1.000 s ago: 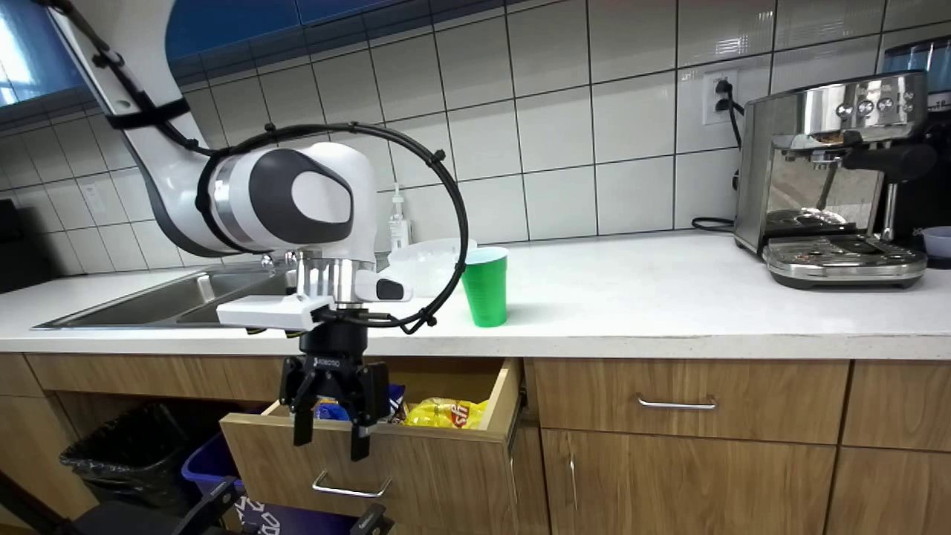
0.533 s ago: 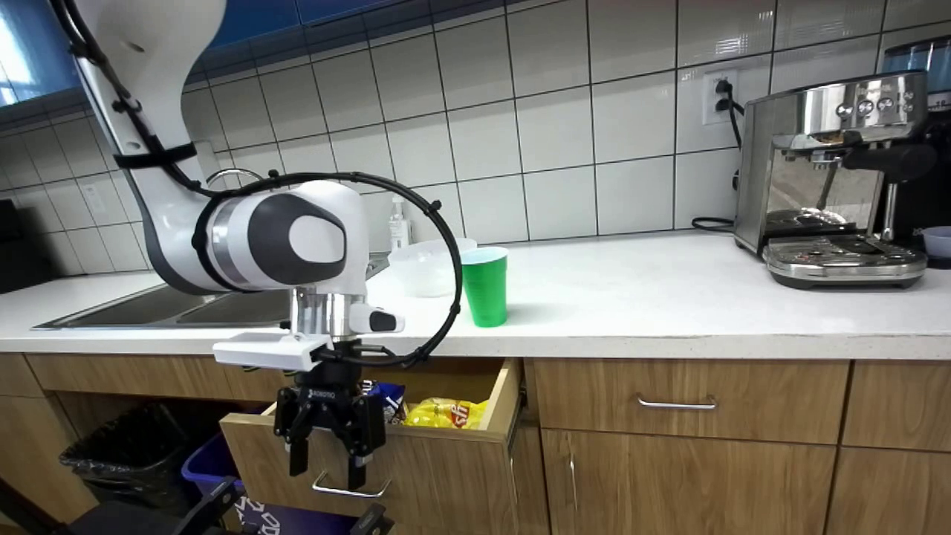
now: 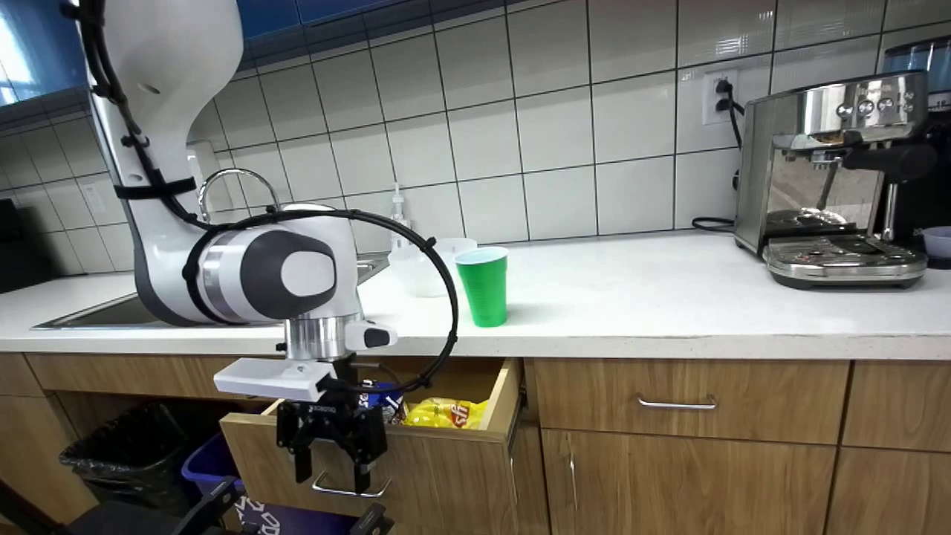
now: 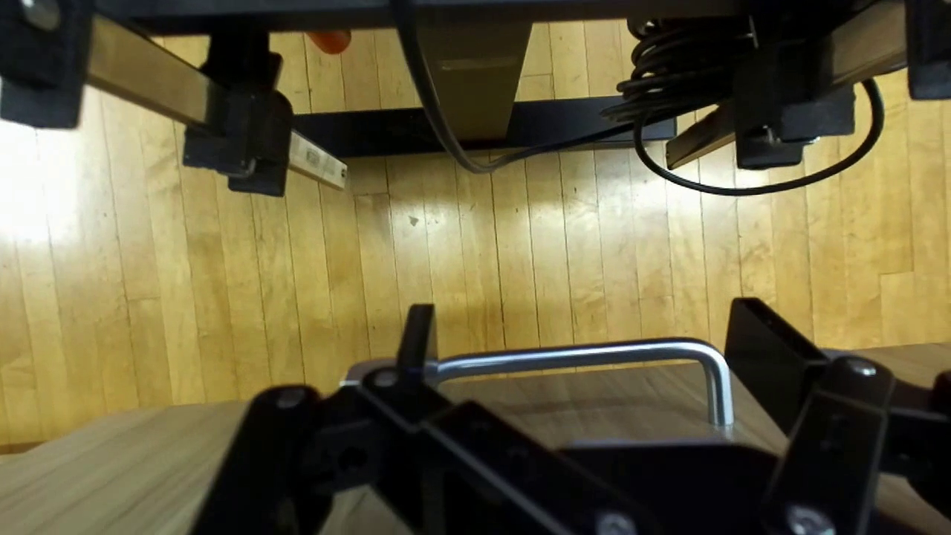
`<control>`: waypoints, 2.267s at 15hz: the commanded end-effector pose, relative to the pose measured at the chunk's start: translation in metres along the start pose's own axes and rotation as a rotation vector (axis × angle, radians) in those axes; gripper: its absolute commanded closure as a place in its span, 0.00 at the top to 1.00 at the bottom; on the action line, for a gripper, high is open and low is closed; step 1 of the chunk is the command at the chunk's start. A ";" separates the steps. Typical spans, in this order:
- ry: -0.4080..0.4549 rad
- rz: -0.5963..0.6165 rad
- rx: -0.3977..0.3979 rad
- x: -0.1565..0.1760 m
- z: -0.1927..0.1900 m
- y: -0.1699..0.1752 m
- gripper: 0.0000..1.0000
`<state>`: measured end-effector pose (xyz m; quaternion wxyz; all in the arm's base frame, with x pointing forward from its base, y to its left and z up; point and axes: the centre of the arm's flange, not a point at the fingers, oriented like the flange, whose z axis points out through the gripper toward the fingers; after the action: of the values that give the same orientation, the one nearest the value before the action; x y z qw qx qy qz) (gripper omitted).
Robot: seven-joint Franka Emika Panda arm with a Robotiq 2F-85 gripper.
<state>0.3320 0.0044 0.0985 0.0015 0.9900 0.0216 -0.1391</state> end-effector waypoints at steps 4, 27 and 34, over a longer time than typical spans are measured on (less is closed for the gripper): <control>0.110 -0.104 0.036 -0.060 -0.004 -0.004 1.00; 0.273 -0.085 0.043 -0.014 -0.021 0.014 1.00; 0.281 -0.069 0.047 0.001 -0.023 0.019 1.00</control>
<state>0.3560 -0.0089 0.1038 -0.0265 0.9981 0.0522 -0.0189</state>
